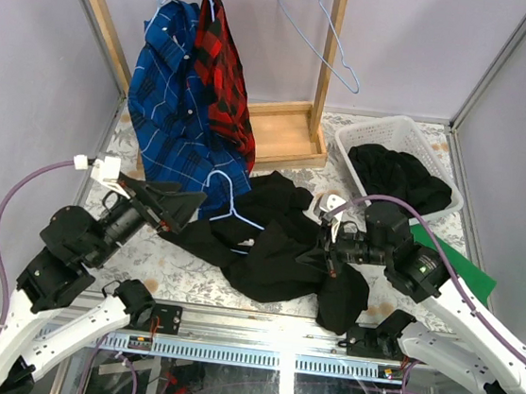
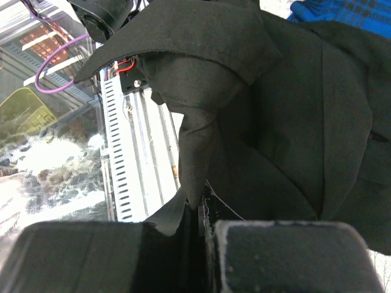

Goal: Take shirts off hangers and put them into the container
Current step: Pick up the hanger from the clothesline, then remove the shirt from the hanger.

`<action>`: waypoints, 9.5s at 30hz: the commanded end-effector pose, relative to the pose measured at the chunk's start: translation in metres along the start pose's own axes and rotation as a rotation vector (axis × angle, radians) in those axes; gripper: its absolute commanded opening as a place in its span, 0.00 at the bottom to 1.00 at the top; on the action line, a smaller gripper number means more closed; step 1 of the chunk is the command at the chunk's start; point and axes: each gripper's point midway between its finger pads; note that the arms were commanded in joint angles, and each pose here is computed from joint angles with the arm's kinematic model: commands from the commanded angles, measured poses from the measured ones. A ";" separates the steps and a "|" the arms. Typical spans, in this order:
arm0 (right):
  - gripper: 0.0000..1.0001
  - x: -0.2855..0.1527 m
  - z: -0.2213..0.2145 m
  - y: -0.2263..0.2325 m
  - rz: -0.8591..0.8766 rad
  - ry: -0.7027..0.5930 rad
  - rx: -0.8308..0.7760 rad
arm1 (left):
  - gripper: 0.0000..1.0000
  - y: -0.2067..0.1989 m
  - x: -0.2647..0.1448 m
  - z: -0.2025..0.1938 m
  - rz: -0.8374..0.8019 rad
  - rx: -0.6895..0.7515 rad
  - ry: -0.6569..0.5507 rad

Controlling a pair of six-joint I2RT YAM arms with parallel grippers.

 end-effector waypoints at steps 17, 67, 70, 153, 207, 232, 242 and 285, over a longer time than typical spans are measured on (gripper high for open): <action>0.00 0.024 0.026 -0.021 -0.042 -0.048 0.009 | 0.68 -0.002 0.066 -0.058 -0.097 0.073 0.091; 0.01 0.029 0.008 -0.018 0.005 0.004 0.020 | 0.40 0.029 0.078 -0.079 0.023 -0.110 -0.008; 0.01 0.029 0.010 -0.019 0.001 -0.003 0.018 | 0.34 0.030 0.079 -0.084 0.023 -0.113 0.006; 0.00 -0.017 0.035 -0.106 -0.590 -0.237 0.011 | 0.00 0.114 0.032 -0.085 0.558 0.096 0.033; 0.52 0.043 0.025 -0.038 -0.071 -0.052 0.052 | 0.00 0.087 0.062 -0.114 0.405 0.188 0.205; 0.00 0.041 0.017 -0.045 -0.110 -0.040 0.056 | 0.01 0.089 0.063 -0.116 0.415 0.169 0.192; 0.00 0.030 0.018 -0.053 -0.190 -0.062 0.047 | 0.71 0.097 0.050 -0.128 0.435 0.204 0.273; 0.00 -0.011 0.037 -0.019 -0.150 -0.199 -0.075 | 0.00 0.214 0.008 -0.211 0.934 -0.007 0.316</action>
Point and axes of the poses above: each gripper's point midway between its finger pads, its own x axis out along the fingers, its own y axis along the line the jaws close on, z = x × y, and after that the axes turned 8 degrees about x, right-handed
